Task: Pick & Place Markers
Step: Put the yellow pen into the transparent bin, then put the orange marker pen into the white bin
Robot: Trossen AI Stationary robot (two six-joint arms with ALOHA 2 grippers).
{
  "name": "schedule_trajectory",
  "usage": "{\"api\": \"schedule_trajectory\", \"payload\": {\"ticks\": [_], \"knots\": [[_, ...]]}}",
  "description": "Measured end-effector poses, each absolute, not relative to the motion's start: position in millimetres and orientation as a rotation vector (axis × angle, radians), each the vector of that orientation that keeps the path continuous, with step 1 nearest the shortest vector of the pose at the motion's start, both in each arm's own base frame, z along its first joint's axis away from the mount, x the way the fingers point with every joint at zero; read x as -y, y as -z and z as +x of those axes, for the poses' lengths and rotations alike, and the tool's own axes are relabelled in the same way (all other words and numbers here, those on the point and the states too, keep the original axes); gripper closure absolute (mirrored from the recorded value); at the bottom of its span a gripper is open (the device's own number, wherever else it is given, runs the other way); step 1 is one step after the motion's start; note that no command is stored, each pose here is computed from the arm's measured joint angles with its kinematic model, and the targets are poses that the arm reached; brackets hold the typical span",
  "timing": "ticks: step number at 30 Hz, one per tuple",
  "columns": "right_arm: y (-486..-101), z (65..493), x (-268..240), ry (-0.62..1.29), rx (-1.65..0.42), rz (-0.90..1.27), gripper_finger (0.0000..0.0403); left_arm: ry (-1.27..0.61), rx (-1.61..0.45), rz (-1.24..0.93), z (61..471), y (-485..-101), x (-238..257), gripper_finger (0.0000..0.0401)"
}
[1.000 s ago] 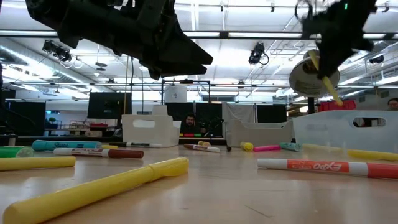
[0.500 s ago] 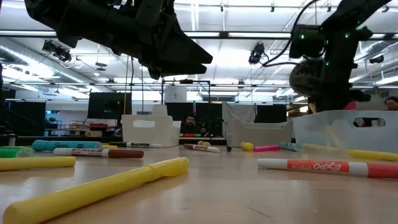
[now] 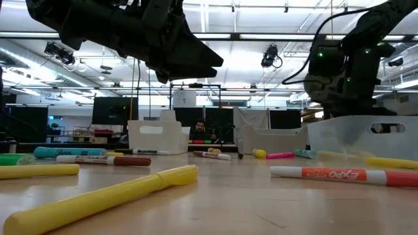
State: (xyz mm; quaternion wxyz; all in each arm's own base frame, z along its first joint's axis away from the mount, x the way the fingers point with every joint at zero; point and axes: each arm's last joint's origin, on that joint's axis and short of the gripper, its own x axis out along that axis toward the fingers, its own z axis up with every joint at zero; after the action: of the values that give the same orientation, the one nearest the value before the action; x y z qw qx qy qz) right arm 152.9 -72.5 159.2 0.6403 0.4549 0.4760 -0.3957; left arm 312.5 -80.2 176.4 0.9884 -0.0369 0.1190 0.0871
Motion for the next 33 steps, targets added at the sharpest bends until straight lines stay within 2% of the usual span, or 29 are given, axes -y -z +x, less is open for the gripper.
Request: {"api": "schedule_trajectory", "payload": {"ticks": [10,19,26,33], "knots": [[-163,157,76,0.879,-1.063,0.935,0.0328,-0.178,-0.236,-0.099,313,-177,80,0.0181],[-223,172,65,0.689,-0.888,0.788,0.0328,-0.178,-0.233,-0.109,313,-177,80,0.0181],[-271,192,9,0.4,-0.57,0.568,0.033,-0.177,-0.224,-0.112,313,-178,80,0.0181],[-288,215,-76,0.079,-0.296,0.249,0.0347,-0.199,-0.207,-0.107,313,-180,79,0.0181]]}}
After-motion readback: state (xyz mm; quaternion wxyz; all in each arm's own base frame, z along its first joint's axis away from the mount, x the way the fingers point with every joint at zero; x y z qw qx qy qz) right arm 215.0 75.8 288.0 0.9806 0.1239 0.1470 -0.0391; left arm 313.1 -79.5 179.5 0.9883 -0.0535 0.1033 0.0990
